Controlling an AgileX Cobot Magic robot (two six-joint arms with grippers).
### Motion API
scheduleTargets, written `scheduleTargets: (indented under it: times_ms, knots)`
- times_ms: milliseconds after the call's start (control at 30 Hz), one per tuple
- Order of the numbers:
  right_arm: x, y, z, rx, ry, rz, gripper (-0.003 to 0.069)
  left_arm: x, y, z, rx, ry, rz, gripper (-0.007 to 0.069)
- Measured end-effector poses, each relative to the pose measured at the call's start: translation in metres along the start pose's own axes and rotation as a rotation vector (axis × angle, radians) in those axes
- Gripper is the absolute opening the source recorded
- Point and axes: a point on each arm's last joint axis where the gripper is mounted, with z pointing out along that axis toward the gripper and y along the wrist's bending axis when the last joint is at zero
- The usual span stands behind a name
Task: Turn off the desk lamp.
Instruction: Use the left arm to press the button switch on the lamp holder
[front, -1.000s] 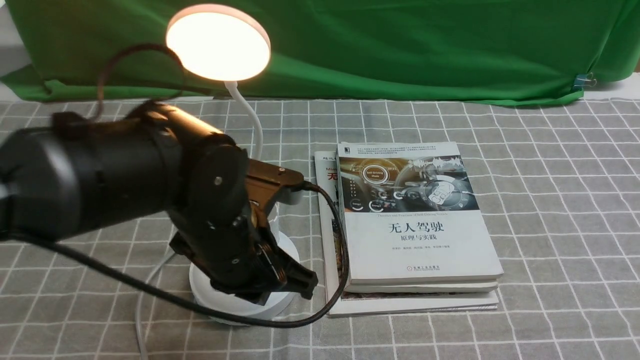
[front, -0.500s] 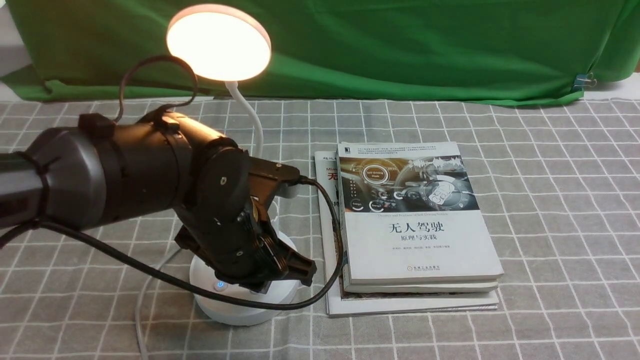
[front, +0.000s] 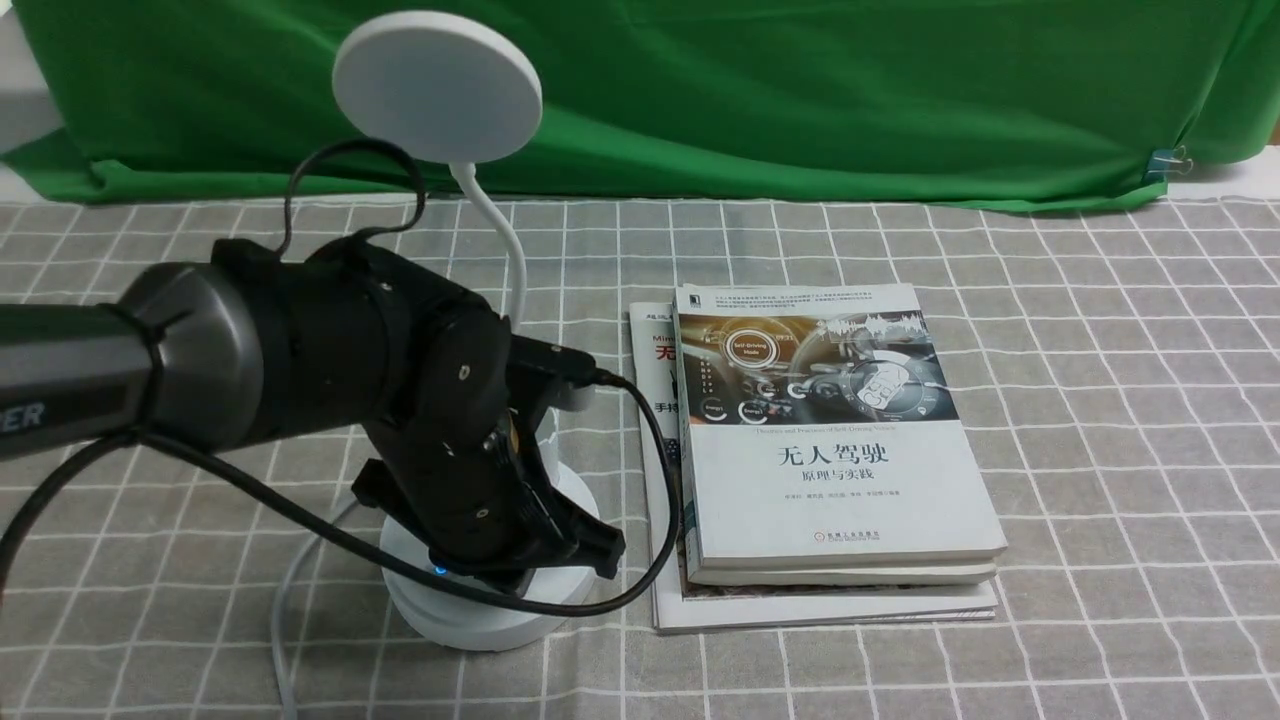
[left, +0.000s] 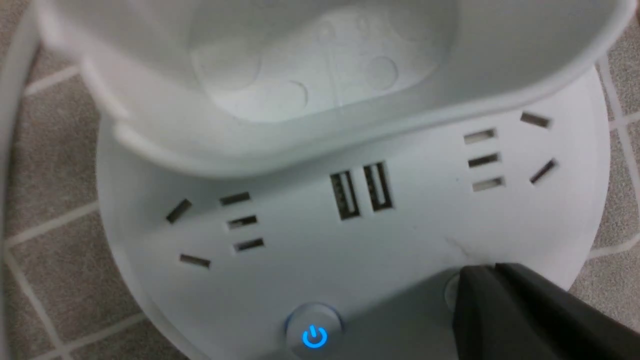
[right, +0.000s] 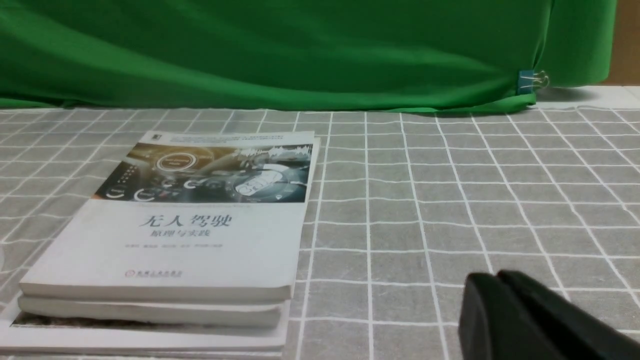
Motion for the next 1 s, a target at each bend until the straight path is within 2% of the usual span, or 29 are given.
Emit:
scheduleTargets:
  times_ms: [400,700,1000]
  knots:
    - [0.0,0.0,0.0,0.0,0.0,0.0,0.0036,-0.001,-0.001,-0.027,0.014,-0.09,0.003,0.0001]
    - [0.0,0.0,0.0,0.0,0.0,0.0,0.0036,-0.002,0.0,0.002,0.0,-0.016,0.001,0.0001]
    - [0.0,0.0,0.0,0.0,0.0,0.0,0.0036,-0.002,0.0,0.001,0.002,-0.025,0.002,0.0001]
